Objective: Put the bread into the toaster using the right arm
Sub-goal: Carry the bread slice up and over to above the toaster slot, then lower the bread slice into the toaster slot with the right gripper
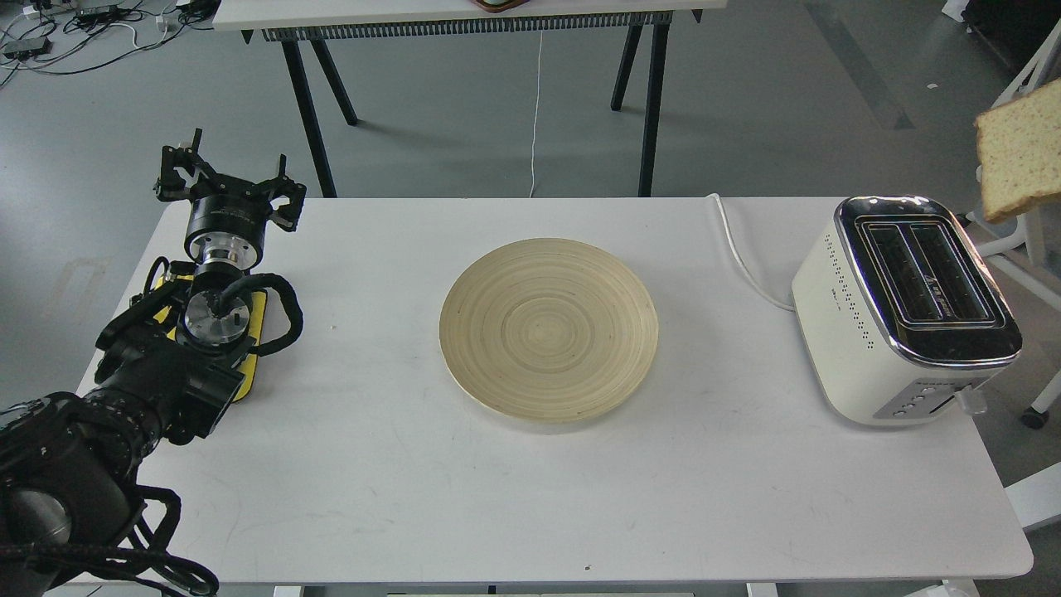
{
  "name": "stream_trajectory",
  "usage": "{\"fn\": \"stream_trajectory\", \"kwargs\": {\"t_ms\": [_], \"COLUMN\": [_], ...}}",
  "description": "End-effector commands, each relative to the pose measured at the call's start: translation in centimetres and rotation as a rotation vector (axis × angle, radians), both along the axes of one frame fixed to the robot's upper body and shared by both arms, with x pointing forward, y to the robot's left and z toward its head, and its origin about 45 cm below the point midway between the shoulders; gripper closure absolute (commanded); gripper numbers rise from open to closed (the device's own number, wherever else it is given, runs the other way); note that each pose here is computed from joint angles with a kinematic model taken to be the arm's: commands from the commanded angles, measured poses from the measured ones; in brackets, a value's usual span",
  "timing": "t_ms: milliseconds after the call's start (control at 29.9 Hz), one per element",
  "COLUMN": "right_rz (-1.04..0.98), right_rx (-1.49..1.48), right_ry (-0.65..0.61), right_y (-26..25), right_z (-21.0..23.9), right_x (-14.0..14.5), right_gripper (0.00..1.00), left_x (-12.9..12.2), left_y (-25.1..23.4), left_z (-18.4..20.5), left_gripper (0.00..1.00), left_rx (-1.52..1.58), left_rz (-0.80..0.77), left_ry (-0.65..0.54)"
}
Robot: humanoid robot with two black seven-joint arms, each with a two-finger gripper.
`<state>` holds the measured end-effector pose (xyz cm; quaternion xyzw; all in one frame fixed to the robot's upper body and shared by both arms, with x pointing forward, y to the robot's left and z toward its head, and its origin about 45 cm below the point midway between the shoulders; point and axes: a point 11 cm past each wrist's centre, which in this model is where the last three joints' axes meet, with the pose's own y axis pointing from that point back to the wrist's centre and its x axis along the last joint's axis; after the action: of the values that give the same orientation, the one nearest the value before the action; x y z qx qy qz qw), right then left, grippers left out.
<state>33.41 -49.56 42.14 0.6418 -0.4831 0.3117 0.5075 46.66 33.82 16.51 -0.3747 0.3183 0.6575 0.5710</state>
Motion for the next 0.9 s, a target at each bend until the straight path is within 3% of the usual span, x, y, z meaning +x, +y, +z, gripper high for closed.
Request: {"fn": "stream_trajectory", "kwargs": {"t_ms": [0,870], "right_rz": [-0.003,0.037], "right_rx": [-0.004,-0.019], "right_ry": [0.054,0.162], "right_y": [-0.2,2.0], "right_z": [-1.9,-6.4], "right_x": [-0.3,1.4], "right_gripper": [1.00,1.00], "left_x": [0.0,0.0], "left_y": [0.0,0.0], "left_z": [0.0,0.0], "left_gripper": [0.00,0.00], "left_rx": [0.000,0.000], "left_rz": [0.000,0.000], "left_ry": [0.000,0.000]}}
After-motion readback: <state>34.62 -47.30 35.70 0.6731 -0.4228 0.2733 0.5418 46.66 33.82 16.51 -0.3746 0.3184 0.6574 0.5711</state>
